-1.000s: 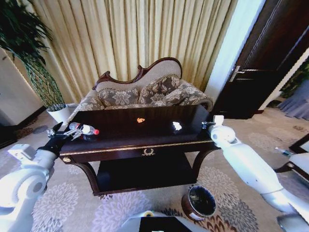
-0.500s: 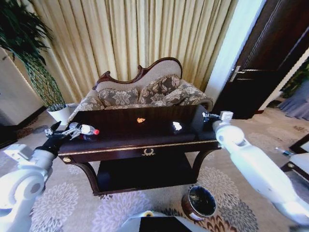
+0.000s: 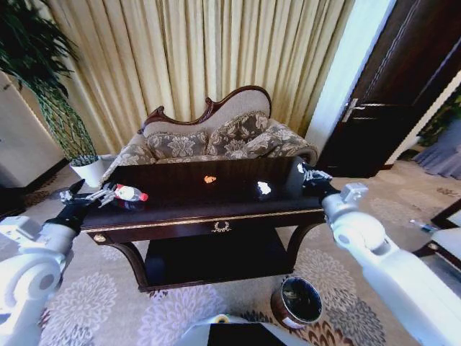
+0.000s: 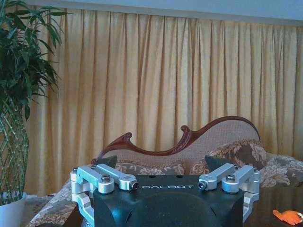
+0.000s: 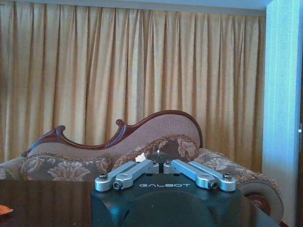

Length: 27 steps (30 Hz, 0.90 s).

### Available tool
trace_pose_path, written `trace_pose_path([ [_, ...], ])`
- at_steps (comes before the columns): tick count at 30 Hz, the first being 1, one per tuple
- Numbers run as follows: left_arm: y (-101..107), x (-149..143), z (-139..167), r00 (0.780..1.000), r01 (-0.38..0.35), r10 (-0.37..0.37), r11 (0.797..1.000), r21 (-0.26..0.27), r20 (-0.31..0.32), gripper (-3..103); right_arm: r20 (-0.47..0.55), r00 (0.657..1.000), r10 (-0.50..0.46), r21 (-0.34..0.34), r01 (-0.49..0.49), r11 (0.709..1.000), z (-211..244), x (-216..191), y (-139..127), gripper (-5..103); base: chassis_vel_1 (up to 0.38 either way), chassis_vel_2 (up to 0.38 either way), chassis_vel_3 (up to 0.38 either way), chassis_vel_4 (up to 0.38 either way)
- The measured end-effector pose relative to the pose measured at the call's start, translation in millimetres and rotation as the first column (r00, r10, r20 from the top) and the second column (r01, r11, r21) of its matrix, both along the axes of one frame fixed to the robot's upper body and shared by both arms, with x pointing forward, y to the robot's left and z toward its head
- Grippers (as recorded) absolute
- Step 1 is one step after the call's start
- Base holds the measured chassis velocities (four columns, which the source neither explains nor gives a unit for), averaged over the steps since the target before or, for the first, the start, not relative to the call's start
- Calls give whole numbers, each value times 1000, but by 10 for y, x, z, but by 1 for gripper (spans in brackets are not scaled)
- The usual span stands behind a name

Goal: Move to the front of the table and place the trash on the table into the trash bin.

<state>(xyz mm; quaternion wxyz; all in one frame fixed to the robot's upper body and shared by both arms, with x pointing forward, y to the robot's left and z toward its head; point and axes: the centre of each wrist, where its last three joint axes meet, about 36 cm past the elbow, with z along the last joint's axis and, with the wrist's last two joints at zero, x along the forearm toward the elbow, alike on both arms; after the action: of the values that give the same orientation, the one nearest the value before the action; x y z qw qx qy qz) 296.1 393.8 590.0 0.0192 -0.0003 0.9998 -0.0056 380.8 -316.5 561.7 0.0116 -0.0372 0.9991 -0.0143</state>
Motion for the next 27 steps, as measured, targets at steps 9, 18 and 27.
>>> trace_pose_path([
  [9, 19, -1, 12, 1000, -1, 1, 1000, -1, 4, 100, -14, 1000, 7, -1, -7, 1000, 84, -68, 91, 0, 5, -6, -3, 3],
  [18, 21, -11, -8, 1000, -5, 5, 1000, -3, 0, 100, -21, 1000, 2, -9, -2, 1000, 54, -59, 91, 0, 116, -132, -110, 118],
  [27, 6, 3, -15, 1000, 0, 0, 1000, -2, 1, 100, -28, 1000, -3, -17, 2, 1000, 0, -51, 101, 0, 243, -256, -224, 241],
])
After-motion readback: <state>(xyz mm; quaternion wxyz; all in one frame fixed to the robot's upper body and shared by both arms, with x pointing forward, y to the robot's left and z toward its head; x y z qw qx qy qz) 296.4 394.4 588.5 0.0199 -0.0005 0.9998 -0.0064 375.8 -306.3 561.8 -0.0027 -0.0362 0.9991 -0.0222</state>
